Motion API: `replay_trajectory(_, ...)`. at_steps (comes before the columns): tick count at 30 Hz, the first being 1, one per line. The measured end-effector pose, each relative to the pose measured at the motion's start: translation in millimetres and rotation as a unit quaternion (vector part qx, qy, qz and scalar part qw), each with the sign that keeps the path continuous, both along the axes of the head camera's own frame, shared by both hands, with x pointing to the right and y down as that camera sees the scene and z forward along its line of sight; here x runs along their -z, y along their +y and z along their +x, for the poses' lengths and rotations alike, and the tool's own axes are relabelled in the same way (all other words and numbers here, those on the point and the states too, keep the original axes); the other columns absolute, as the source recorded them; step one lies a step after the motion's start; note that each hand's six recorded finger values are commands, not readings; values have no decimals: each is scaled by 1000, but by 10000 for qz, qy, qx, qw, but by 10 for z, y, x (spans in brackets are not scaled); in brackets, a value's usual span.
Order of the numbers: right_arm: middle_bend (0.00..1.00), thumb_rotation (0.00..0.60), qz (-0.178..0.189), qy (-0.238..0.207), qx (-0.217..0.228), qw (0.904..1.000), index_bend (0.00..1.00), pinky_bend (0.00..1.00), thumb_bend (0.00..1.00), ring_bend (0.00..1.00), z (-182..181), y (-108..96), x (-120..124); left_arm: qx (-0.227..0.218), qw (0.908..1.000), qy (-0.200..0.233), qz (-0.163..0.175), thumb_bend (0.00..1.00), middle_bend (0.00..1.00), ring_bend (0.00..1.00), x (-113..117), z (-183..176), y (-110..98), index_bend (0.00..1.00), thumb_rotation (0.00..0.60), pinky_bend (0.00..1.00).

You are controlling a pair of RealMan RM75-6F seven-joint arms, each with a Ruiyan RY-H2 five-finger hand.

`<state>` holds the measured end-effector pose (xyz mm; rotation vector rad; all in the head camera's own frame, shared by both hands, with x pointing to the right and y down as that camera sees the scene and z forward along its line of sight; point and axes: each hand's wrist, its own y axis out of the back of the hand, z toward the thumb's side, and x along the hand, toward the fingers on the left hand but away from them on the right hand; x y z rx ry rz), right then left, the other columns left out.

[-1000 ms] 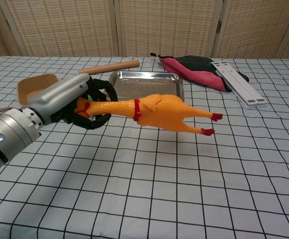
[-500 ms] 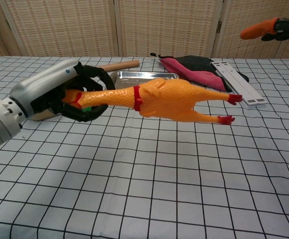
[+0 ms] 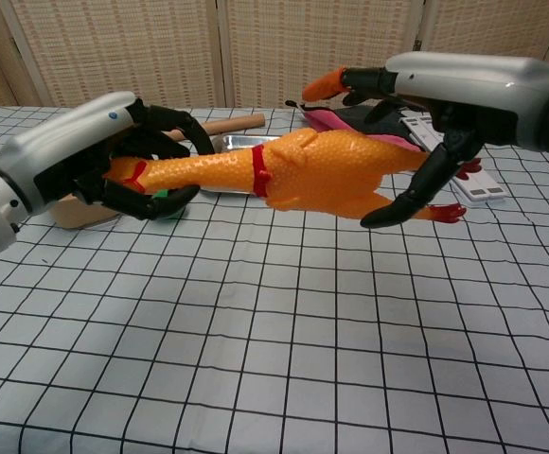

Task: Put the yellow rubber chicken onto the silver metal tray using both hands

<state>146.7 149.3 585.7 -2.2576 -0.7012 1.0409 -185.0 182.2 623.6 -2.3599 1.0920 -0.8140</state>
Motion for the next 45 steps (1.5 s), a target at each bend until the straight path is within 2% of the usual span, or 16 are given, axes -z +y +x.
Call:
replay_trajectory(1,249,600,50,-18,-29,10000,414,633,122,268,-16,-18,-1,-2,10000,20,-10,836,654,510,10,1,3,743,600,647)
replay_trajectory(3,415,600,129,-70,-82,9999,637,891,188,530,-40,-39,11,-12,10000,51,-13,836,654,510,25,5,8,742,600,647)
replay_trajectory(6,595,600,257,-198,-151,9994,842,999,270,733,-70,-61,52,-31,10000,73,9,836,654,510,44,3,11,742,600,647)
replay_trajectory(9,691,600,359,-255,-138,9989,969,1000,326,824,-67,-56,74,-20,10000,93,8,835,654,511,53,-3,0,742,600,647)
replay_trajectory(17,763,600,472,-312,-129,9983,1000,1000,400,934,-6,-63,103,-13,9998,159,82,833,654,510,133,-18,-47,743,600,647)
replay_trajectory(24,767,600,557,-399,-73,9976,1000,1000,433,942,18,-47,136,-10,9998,192,70,833,654,510,164,-23,-50,742,600,647)
replay_trajectory(26,766,600,596,-462,-79,9971,977,1000,430,892,15,-43,162,-3,9998,200,70,833,654,510,176,-28,-57,742,600,647)
replay_trajectory(28,686,600,524,-505,-78,9973,793,942,387,730,26,-18,167,0,9998,203,73,833,654,510,190,-34,-65,742,600,647)
replay_trajectory(30,455,600,448,-456,-8,9980,423,702,307,444,48,1,163,3,9998,210,70,832,654,511,203,-37,-72,742,600,647)
replay_trajectory(31,355,600,390,-399,54,9984,286,584,282,338,68,12,155,4,9997,219,64,831,654,510,212,-38,-76,742,600,647)
replay_trajectory(32,184,600,345,-354,102,9987,110,397,243,164,84,19,149,5,9997,227,58,831,654,510,220,-39,-79,742,600,647)
replay_trajectory(33,79,600,300,-310,146,9990,25,266,212,68,98,25,142,5,9997,235,55,832,654,510,228,-39,-82,743,600,647)
replay_trajectory(34,25,600,254,-262,194,9991,0,174,187,22,114,25,139,7,9997,237,60,833,654,510,238,-43,-89,743,600,647)
replay_trajectory(36,0,600,217,-247,217,9992,0,32,140,0,125,16,147,7,9997,215,92,834,654,510,247,-51,-98,745,600,647)
replay_trajectory(38,0,600,192,-277,207,9992,0,0,123,0,126,11,163,15,9998,183,112,835,654,510,250,-72,-110,746,600,647)
replay_trajectory(45,0,600,236,-343,130,9990,0,0,117,0,145,-42,220,61,9997,232,-23,835,655,510,250,-107,-136,745,600,647)
